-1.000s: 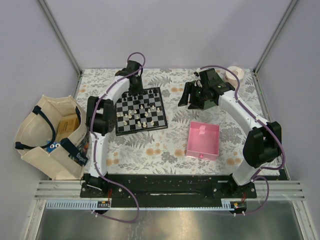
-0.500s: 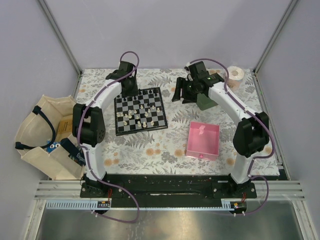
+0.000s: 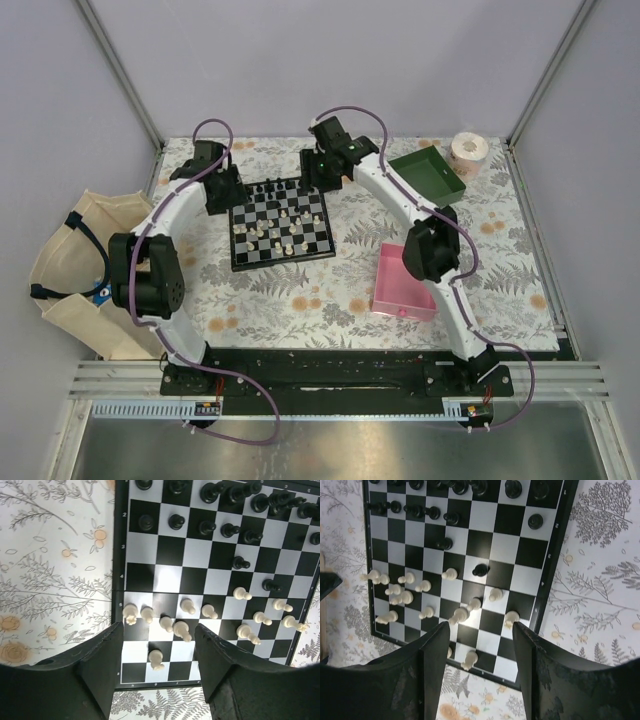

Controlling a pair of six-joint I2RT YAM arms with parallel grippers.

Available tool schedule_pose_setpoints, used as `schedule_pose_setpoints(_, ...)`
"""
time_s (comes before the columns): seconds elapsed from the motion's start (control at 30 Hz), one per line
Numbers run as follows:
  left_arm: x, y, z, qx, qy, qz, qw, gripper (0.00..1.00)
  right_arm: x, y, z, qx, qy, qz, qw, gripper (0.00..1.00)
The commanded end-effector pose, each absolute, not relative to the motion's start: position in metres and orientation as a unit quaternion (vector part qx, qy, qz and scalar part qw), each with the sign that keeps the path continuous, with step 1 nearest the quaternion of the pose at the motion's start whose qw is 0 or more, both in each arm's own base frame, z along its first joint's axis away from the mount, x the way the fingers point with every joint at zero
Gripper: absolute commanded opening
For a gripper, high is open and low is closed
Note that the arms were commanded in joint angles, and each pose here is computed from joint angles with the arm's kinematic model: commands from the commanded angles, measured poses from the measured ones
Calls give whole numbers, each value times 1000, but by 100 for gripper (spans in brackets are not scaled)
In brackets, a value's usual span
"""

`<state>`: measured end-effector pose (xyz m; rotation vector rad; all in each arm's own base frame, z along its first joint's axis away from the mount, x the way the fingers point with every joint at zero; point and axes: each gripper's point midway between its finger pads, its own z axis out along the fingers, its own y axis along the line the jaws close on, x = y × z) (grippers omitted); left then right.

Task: Set up the chess pieces on the board

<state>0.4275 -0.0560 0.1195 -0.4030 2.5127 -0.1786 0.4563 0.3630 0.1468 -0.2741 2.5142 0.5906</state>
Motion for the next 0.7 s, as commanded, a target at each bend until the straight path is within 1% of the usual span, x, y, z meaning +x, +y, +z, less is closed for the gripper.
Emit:
schedule_pose_setpoints(0.0, 428, -54, 156, -148, 924, -93, 340, 63, 470, 375, 156, -111, 924, 212, 298, 61)
schedule_pose_setpoints(0.03, 426, -51, 159, -151, 922, -92, 344, 63, 471, 380, 151, -114, 923, 216, 298, 60)
schedule_pose_setpoints(0.1, 423, -47, 162, -157, 919, -93, 350, 78, 474, 388, 144, -120, 920, 217, 305, 60)
schedule_pose_setpoints(0.13, 422, -46, 164, -158, 917, -97, 352, 81, 474, 393, 142, -126, 917, 219, 307, 60)
schedule_pose_setpoints(0.33, 416, -41, 172, -159, 915, -121, 351, 87, 474, 419, 126, -153, 908, 228, 317, 60)
schedule_pose_setpoints(0.6, 416, -40, 171, -150, 916, -120, 351, 86, 479, 427, 112, -150, 908, 230, 317, 57)
schedule_pose_setpoints(0.67, 415, -38, 171, -147, 917, -113, 352, 85, 478, 423, 122, -149, 907, 226, 321, 57)
